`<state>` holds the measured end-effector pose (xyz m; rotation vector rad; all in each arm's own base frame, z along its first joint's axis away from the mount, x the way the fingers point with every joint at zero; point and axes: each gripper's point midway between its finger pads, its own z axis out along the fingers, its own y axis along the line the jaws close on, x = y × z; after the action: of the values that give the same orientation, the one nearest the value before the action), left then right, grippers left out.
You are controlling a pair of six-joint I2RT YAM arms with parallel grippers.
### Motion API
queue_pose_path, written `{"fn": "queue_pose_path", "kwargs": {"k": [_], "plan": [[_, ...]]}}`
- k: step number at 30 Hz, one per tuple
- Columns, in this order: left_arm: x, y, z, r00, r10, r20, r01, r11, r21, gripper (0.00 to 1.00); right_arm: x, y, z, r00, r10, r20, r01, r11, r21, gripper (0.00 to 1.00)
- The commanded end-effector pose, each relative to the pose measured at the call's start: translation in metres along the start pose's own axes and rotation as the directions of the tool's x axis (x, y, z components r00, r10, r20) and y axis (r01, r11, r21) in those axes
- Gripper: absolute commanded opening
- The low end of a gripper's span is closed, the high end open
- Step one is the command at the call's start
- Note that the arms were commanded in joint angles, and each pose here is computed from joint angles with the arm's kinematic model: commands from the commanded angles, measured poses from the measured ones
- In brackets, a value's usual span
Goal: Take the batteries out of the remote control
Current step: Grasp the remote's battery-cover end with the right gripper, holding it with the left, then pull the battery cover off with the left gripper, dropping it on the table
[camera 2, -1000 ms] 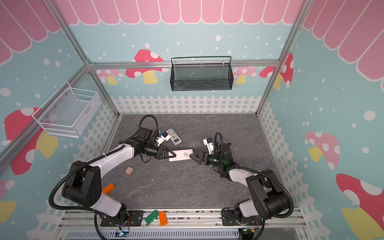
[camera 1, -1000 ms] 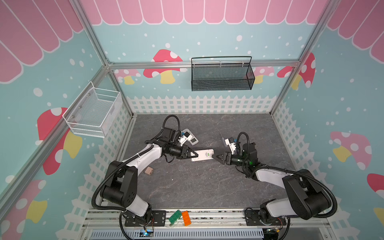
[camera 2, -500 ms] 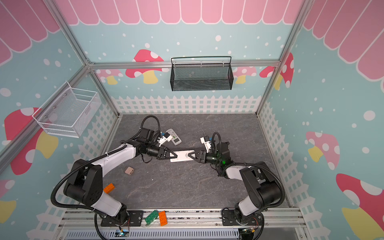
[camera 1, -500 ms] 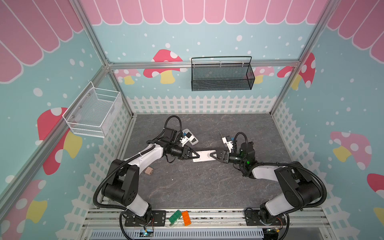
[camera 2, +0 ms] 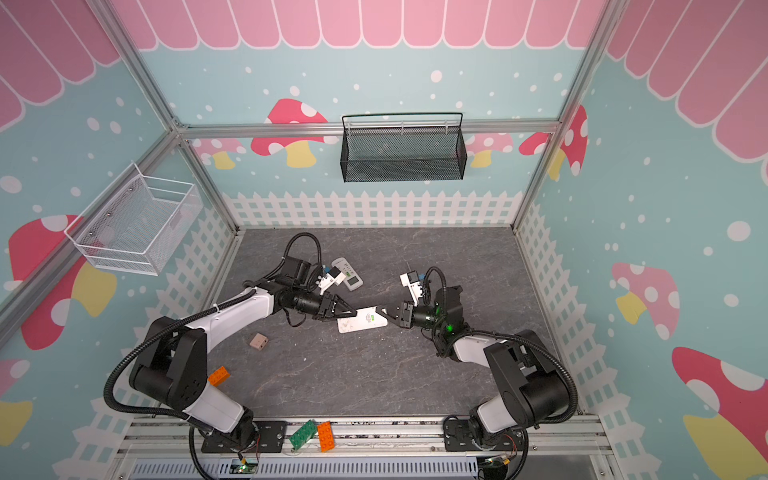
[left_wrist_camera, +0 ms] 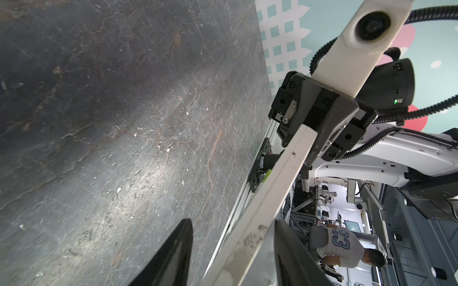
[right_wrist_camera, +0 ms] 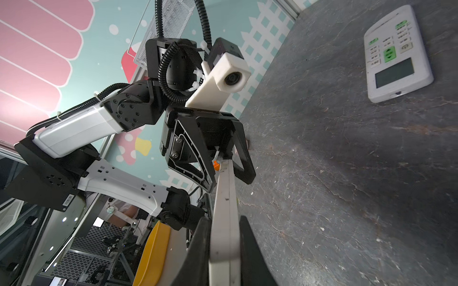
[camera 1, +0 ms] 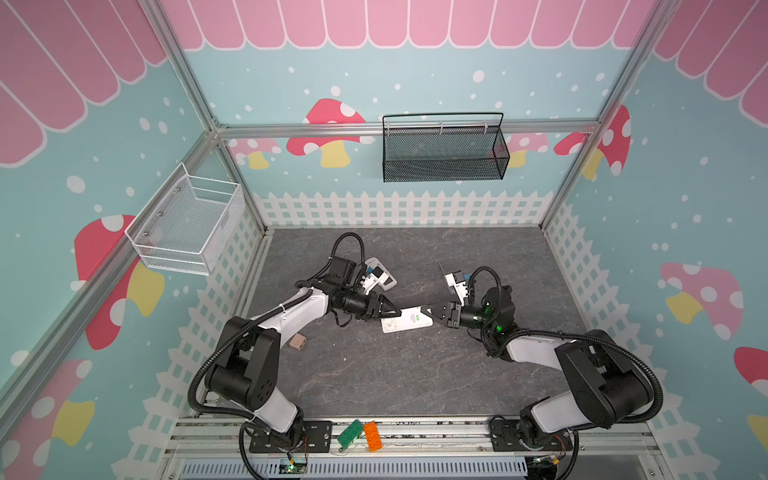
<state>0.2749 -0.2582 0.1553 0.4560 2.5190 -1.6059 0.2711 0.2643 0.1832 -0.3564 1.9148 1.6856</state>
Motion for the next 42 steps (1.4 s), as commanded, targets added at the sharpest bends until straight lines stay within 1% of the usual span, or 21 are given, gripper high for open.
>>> {"fn": "queue_pose_path", "kwargs": {"k": [1,3,5,14,17,20,23,27,29,32,36,39,42], "plan": [[0.001,0.004,0.002,1.000,-0.007,-0.008,0.007,1.000,-0.016,0.54,-0.009,0.007,-0.003,0.999,-0.012,0.048,0.013,1.000,-0.006,0.01],[0.005,0.006,0.003,1.000,0.001,-0.017,-0.002,1.000,-0.026,0.60,-0.010,0.008,-0.005,0.998,-0.017,0.059,0.017,1.000,-0.001,0.00],[0.009,0.010,0.005,1.000,-0.005,-0.024,0.004,0.999,-0.033,0.63,-0.011,0.008,-0.007,0.998,-0.017,0.066,0.017,1.000,0.003,0.00],[0.013,0.012,0.009,0.999,-0.007,-0.045,0.006,0.999,-0.040,0.59,-0.018,0.004,-0.010,0.996,0.000,0.092,-0.001,1.000,0.016,0.00],[0.016,0.013,0.014,0.998,-0.003,-0.059,0.000,0.999,-0.045,0.55,-0.020,0.005,-0.011,0.995,-0.003,0.105,0.001,1.000,0.014,0.00],[0.013,0.011,0.014,0.998,0.001,-0.061,-0.004,0.999,-0.048,0.44,-0.018,0.004,-0.009,0.996,0.001,0.088,-0.001,1.000,0.009,0.00],[0.011,0.017,0.013,0.998,-0.006,-0.056,0.001,0.996,-0.086,0.38,-0.017,0.004,-0.010,0.996,-0.004,0.088,0.003,1.000,0.011,0.00],[0.009,0.024,0.009,0.999,-0.024,-0.037,0.019,0.993,-0.119,0.30,-0.015,-0.006,-0.013,0.997,0.007,0.082,-0.010,0.999,0.038,0.00],[0.009,0.033,0.004,0.999,-0.032,-0.024,0.027,0.984,-0.175,0.26,-0.016,-0.006,-0.016,0.996,0.003,0.092,-0.007,0.999,0.043,0.00],[0.011,0.051,-0.001,0.999,-0.052,-0.005,0.048,0.961,-0.271,0.25,-0.017,-0.009,-0.019,0.996,-0.011,0.091,0.006,0.998,0.057,0.00],[0.008,0.068,-0.009,0.997,-0.069,0.026,0.074,0.927,-0.369,0.15,-0.019,-0.008,-0.021,0.996,-0.006,0.093,0.001,0.998,0.055,0.00],[0.008,0.075,-0.011,0.997,-0.071,0.033,0.078,0.911,-0.404,0.15,-0.018,-0.010,-0.021,0.996,-0.017,0.086,0.011,0.998,0.064,0.00],[0.010,0.083,-0.016,0.996,-0.080,0.042,0.090,0.889,-0.449,0.20,-0.019,-0.013,-0.023,0.996,-0.006,0.092,-0.001,0.997,0.075,0.00]]}}
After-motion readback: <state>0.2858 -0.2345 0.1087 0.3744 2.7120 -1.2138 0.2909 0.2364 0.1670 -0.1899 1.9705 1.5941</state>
